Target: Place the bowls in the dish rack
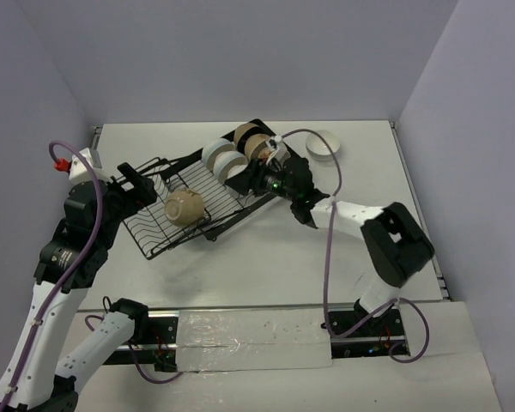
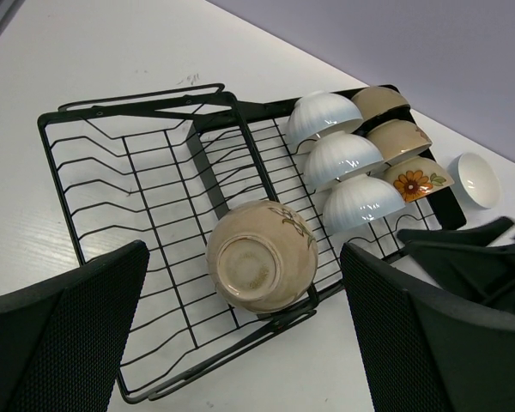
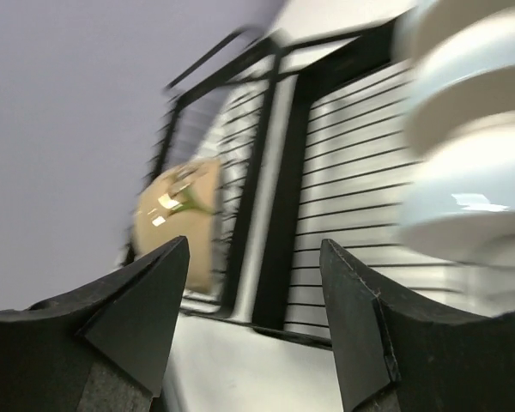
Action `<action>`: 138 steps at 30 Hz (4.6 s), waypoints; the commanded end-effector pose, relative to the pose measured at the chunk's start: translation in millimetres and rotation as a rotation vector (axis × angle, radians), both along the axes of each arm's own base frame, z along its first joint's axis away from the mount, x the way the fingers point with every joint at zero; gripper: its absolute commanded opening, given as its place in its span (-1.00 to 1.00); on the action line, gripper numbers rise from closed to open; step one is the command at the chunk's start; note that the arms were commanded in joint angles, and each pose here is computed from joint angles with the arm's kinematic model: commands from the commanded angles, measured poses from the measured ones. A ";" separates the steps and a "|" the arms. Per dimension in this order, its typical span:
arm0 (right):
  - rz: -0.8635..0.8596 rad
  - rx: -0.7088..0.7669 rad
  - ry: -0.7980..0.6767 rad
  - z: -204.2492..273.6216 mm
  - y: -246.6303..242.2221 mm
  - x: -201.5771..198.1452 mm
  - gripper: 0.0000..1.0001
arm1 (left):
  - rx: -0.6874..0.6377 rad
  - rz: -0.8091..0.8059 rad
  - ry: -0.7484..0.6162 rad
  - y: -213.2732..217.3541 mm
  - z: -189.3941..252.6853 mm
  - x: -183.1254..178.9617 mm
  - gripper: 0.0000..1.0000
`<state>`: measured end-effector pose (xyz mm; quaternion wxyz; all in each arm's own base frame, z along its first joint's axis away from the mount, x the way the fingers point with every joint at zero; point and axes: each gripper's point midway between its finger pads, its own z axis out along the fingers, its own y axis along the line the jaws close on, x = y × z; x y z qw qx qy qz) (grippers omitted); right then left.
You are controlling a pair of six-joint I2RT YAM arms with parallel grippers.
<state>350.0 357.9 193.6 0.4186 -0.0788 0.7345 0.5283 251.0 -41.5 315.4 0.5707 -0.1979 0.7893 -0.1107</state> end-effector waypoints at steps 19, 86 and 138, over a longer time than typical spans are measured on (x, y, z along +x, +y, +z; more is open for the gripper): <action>-1.016 -0.517 0.461 -43.9 -344.2 178.3 0.41 | 0.053 -0.069 -0.018 -16.5 -5.1 32.2 0.99; -0.234 -0.891 0.037 64.4 -187.5 -63.4 -1.00 | 0.754 -1.507 -0.357 -290.7 -34.6 -71.8 0.96; -0.006 -1.109 -0.083 61.7 -174.3 -94.2 -1.00 | 1.071 -1.815 -0.243 -339.7 -93.9 -89.5 -0.70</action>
